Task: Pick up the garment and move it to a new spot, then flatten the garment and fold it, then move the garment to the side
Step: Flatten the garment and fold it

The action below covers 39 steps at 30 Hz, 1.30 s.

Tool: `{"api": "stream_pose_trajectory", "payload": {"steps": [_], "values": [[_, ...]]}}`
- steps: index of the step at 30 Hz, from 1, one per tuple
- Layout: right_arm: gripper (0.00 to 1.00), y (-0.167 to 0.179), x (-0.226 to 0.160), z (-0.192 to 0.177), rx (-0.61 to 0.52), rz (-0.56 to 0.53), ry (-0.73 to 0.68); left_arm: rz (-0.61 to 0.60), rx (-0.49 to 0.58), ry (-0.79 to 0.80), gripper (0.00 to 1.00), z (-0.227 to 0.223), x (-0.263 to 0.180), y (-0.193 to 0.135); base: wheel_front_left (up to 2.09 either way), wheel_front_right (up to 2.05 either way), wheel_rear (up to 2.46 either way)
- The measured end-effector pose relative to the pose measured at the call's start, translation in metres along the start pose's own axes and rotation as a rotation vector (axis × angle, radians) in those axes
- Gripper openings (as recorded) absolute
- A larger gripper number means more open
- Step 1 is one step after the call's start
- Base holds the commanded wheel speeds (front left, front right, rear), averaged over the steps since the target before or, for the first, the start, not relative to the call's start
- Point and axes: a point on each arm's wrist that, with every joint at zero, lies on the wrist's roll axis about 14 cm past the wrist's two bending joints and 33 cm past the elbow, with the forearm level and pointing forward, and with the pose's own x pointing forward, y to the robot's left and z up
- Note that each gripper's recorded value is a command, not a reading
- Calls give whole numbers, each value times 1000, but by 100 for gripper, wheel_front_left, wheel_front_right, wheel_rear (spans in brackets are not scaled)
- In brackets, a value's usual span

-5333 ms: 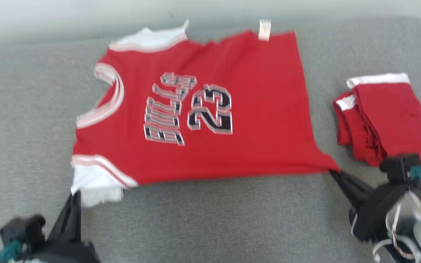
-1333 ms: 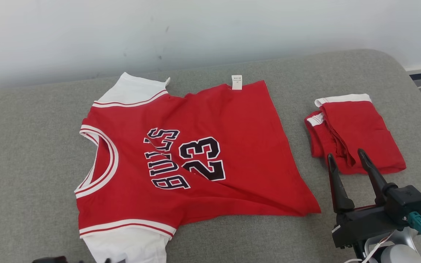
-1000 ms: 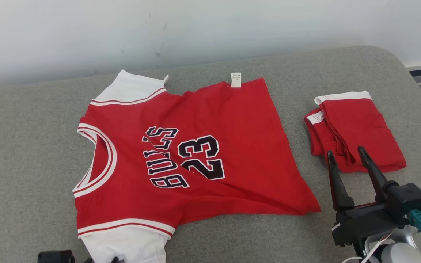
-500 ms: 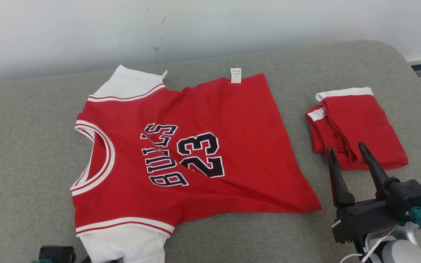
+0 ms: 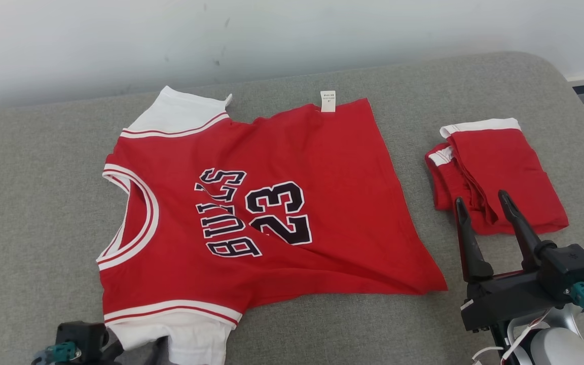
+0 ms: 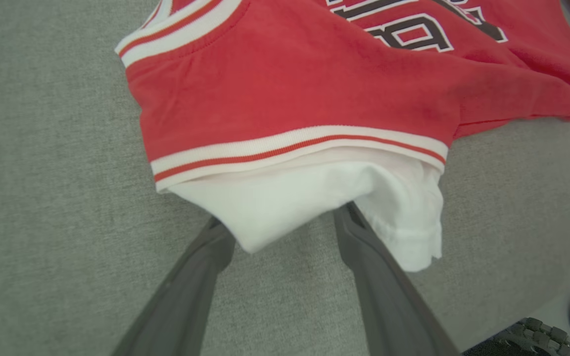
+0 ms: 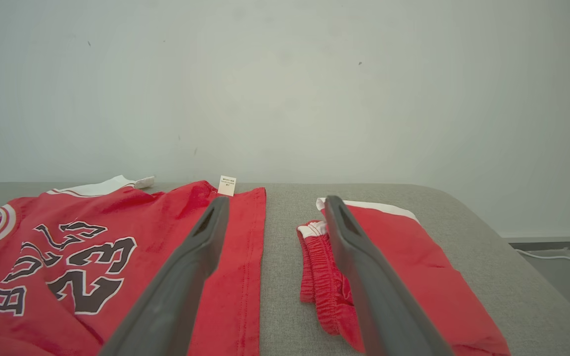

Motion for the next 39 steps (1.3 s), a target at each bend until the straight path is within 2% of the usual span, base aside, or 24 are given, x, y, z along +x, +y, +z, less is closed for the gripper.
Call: {"api": "stream_pose_trajectory", "payload": {"steps": [1, 14, 20, 28, 39], "values": [[100, 0, 0, 0, 0, -1, 0, 0, -1, 0, 0, 0, 0, 0, 0, 0, 0], [100, 0, 1, -4, -4, 5, 21, 13, -4, -7, 0, 0, -4, 4, 0, 0, 0], [100, 6, -16, -54, -37, 84, 246, 19, -3, 10, 0, -4, -8, 6, 0, 0, 0], [100, 19, -47, -110, -6, 144, 524, 5, -7, 21, 0, -3, -9, 2, 0, 0, 0], [100, 12, -51, -126, 11, 115, 622, -10, -14, 28, 0, -2, -7, -3, 0, 0, 0]]}}
